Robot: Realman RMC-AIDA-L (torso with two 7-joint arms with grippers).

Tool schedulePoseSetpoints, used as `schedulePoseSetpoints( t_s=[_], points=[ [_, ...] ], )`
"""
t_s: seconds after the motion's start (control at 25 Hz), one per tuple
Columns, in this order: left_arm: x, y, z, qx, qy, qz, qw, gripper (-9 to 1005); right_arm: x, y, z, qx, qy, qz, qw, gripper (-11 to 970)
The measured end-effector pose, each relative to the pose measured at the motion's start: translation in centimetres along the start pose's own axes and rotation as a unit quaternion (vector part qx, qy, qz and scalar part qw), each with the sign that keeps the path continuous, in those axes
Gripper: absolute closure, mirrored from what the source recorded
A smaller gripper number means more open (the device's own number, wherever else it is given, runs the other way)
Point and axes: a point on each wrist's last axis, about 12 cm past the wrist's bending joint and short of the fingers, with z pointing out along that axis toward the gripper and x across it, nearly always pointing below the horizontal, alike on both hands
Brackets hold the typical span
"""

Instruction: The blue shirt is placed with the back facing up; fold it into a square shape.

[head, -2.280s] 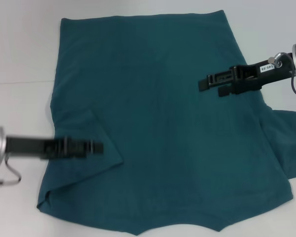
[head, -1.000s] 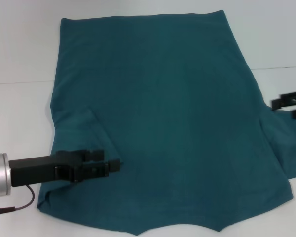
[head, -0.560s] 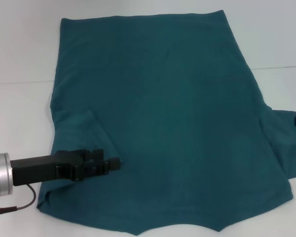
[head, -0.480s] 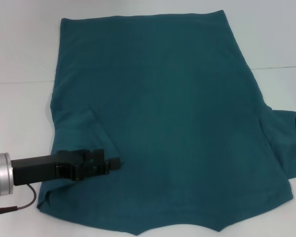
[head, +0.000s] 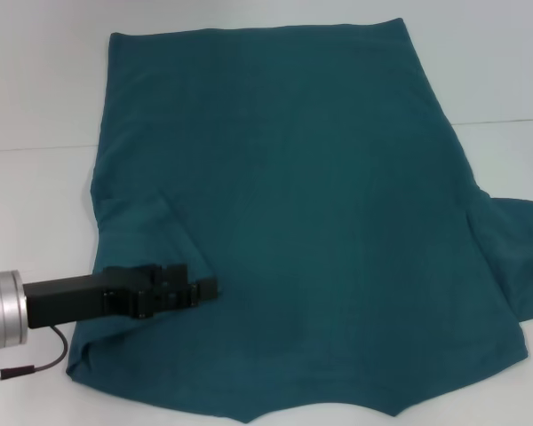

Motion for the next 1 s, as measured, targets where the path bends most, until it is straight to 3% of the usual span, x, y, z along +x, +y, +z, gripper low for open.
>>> schedulePoseSetpoints(
  t_s=[0.84, 1.0],
  points=[
    [-0.1, 0.4, 0.0, -0.016, -0.004, 0.0, 1.0, 199, 0.1, 1.3, 2.6, 0.009, 0.003, -0.01, 1.0, 60],
    [-0.1, 0.4, 0.0, -0.016, -0.004, 0.0, 1.0, 198, 0.0, 1.3, 2.6, 0.011, 0.004, -0.009, 1.0, 193]
  ],
)
